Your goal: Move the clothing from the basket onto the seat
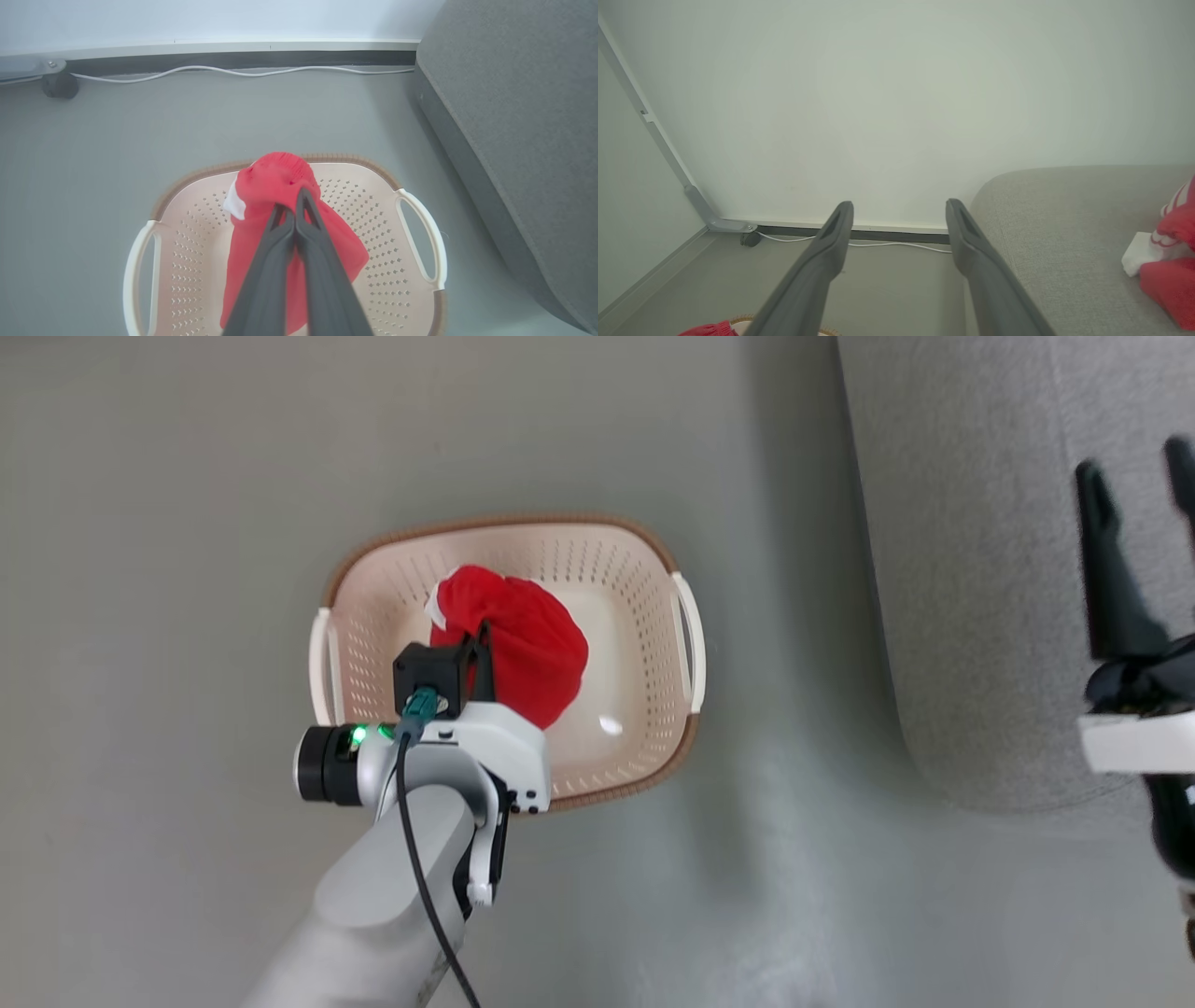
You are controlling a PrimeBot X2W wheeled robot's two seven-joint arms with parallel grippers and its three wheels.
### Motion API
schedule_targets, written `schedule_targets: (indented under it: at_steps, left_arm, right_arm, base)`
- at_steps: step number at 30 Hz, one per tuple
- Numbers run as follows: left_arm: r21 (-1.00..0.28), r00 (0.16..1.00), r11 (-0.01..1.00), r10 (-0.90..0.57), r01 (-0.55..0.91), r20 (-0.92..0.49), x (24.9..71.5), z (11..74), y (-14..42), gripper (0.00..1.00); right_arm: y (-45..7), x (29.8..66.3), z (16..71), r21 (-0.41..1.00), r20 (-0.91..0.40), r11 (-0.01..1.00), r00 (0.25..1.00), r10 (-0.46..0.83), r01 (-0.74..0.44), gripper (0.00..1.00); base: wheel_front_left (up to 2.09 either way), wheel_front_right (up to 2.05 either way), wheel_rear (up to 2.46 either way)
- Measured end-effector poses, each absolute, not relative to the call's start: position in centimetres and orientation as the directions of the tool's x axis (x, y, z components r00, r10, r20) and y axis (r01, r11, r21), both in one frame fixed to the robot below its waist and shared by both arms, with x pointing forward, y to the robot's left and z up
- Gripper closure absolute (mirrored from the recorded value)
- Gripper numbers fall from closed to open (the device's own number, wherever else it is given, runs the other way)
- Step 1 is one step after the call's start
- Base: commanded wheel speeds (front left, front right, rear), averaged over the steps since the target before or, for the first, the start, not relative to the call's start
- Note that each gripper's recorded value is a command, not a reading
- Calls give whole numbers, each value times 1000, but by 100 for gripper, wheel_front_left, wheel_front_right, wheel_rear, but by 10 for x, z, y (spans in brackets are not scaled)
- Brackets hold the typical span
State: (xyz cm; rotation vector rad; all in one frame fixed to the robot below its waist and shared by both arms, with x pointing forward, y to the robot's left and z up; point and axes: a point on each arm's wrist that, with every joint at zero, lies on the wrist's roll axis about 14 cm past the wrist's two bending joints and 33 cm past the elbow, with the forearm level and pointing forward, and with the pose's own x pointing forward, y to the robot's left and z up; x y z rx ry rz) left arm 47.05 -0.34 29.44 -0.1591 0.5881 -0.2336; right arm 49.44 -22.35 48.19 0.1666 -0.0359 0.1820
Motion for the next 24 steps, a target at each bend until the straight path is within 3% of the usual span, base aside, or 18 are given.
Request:
schedule_targets:
  at_steps: [14, 24]
  left_arm:
    - [-203, 925, 955, -265, 214, -271, 471, 405, 18, 100]
    - [-167, 945, 937, -322, 308, -61, 463, 480, 16, 100]
  right_arm:
    - [-199, 443, 509, 173, 70, 964, 979, 193, -202, 0]
    - [-190, 414, 517, 178, 84, 964, 979, 183, -196, 0]
  base:
    - [0, 0, 0]
    - [0, 0, 0]
